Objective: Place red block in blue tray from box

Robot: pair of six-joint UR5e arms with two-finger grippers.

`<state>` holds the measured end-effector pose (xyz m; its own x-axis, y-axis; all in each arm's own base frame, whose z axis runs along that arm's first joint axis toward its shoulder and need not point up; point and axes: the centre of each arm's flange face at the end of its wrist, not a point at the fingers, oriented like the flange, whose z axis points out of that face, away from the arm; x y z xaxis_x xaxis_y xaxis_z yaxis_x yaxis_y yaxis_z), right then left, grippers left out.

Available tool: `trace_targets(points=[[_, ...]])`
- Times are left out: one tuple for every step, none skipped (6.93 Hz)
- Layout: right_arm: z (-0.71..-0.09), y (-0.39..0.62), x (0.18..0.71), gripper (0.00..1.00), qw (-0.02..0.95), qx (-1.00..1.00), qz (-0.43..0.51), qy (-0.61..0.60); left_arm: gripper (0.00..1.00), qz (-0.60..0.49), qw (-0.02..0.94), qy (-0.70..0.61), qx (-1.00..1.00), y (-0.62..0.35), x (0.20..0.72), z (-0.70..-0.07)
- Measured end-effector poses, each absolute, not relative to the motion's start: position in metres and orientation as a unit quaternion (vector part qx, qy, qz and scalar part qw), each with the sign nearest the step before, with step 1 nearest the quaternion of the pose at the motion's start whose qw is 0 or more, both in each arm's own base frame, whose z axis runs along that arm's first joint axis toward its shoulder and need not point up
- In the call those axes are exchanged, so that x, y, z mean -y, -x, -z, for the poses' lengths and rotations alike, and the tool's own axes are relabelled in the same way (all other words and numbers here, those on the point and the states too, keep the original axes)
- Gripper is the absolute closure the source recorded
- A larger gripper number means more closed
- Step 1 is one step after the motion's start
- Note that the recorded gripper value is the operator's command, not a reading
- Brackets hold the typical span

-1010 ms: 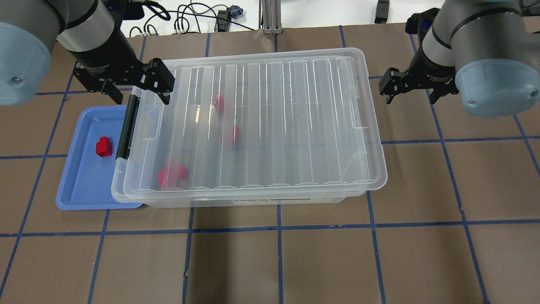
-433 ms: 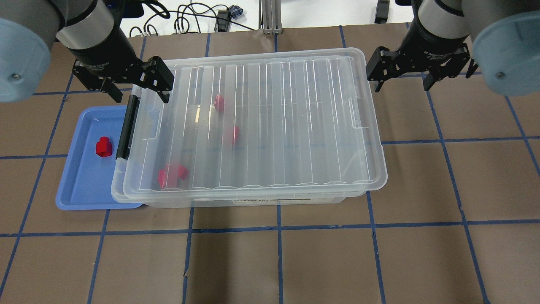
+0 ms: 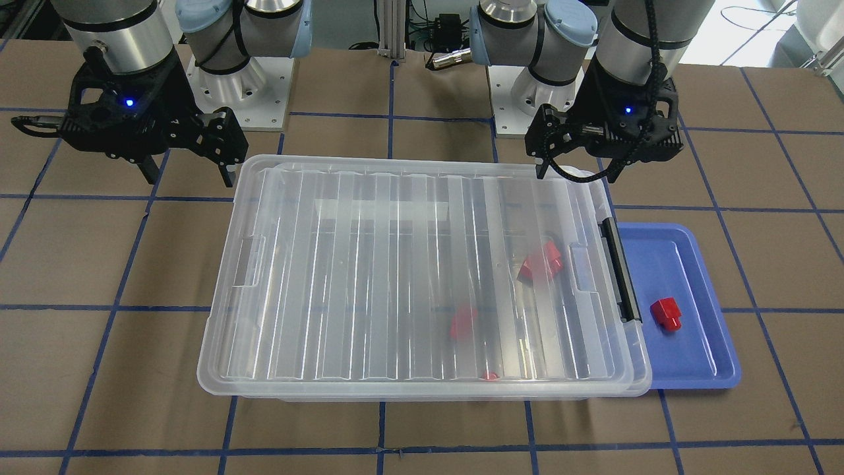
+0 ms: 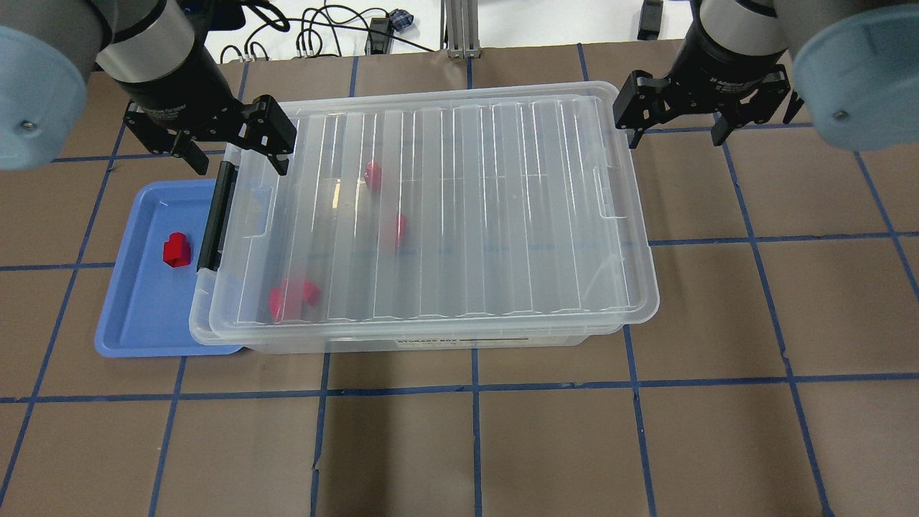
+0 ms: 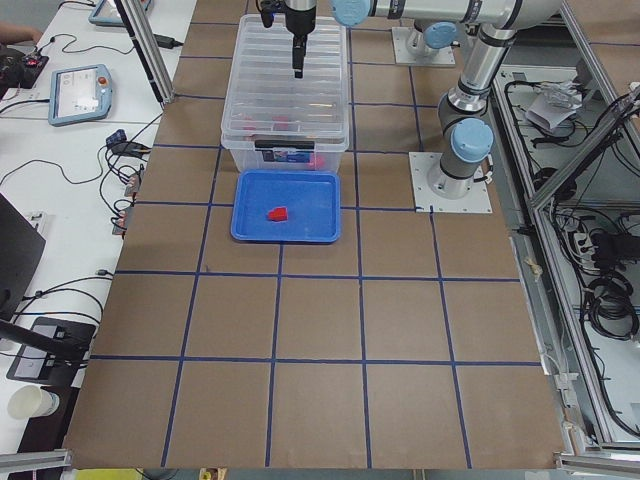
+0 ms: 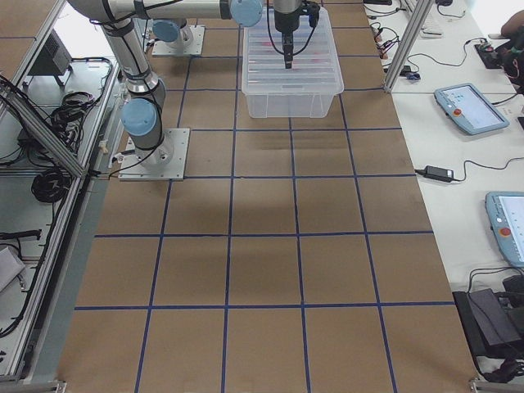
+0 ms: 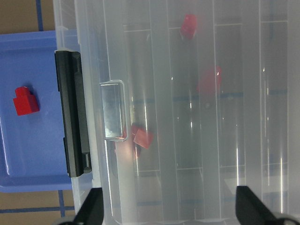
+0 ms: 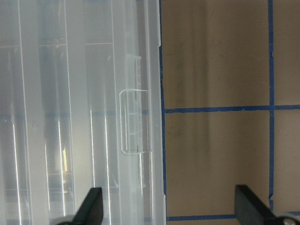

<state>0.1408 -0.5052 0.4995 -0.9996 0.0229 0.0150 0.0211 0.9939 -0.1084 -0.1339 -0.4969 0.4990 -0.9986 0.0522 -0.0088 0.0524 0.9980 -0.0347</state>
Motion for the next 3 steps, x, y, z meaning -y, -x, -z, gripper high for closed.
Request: trace_targets(points=[[-0.5011, -0.1399, 0.5137, 0.0, 0.012, 0.999, -0.046, 0.011, 0.0, 0.019, 0.004, -0.026, -0.999, 0.1341, 0.4963, -0.5007], [-0.5008, -0.1394, 0.5176, 0.0, 0.014, 0.999, -0.042, 0.011, 0.0, 0.019, 0.003, -0.026, -0.999, 0.1339, 0.4978, -0.5002], [-0.5006, -0.1393, 0.5188, 0.0, 0.015, 0.999, -0.04, 0.011, 0.0, 0.018, 0.002, -0.026, -0.999, 0.1339, 0.499, -0.4994]])
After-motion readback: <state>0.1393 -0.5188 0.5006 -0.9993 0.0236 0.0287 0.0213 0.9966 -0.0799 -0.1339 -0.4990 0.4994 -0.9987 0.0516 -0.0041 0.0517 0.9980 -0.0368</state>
